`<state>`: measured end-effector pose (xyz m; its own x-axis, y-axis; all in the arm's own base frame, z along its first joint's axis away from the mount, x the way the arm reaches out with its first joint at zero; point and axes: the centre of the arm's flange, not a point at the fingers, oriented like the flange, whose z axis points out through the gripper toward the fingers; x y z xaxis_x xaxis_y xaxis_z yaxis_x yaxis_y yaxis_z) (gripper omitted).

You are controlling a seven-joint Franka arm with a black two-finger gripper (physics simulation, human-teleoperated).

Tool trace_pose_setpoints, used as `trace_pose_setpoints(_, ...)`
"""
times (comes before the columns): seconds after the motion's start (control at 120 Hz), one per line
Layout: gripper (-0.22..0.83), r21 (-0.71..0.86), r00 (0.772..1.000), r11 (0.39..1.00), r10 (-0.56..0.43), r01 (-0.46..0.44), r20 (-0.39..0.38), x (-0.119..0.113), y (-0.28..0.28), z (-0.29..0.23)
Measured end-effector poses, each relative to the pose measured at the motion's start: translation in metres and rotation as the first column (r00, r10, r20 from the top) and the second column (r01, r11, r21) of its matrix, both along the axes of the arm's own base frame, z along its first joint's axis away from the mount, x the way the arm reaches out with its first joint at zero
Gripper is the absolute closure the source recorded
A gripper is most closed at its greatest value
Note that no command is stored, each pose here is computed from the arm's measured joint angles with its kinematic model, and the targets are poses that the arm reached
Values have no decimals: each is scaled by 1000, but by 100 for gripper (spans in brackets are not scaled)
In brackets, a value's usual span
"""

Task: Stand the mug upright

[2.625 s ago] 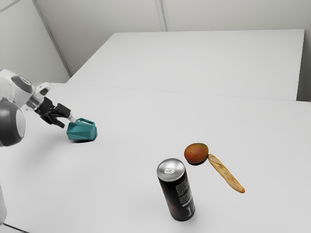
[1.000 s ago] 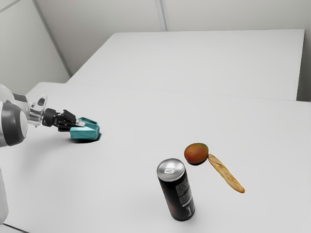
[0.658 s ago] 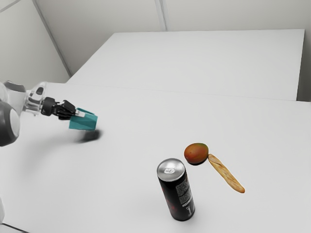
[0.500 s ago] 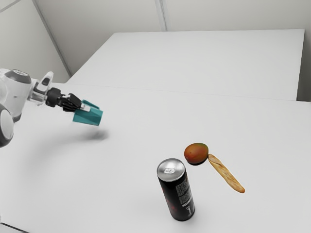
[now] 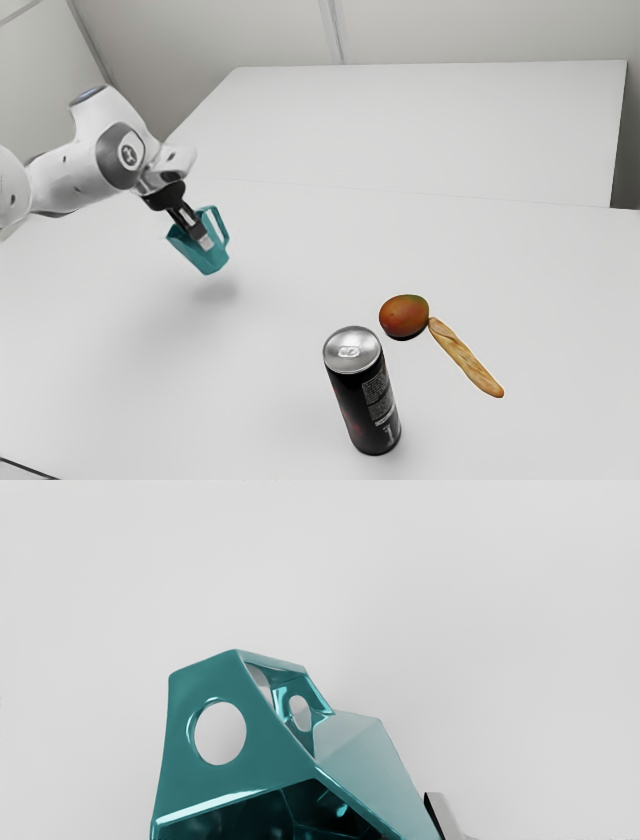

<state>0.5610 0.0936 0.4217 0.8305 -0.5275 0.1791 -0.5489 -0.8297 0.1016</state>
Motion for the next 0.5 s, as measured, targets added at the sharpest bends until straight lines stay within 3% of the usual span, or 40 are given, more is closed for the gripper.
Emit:
trace_pose_setpoints(0.308, 79, 191, 992, 974, -125, 120, 13, 3, -54, -30)
trace_pose_setpoints(0.5, 79, 232, 993, 967, -117, 108, 25, -7, -58, -55)
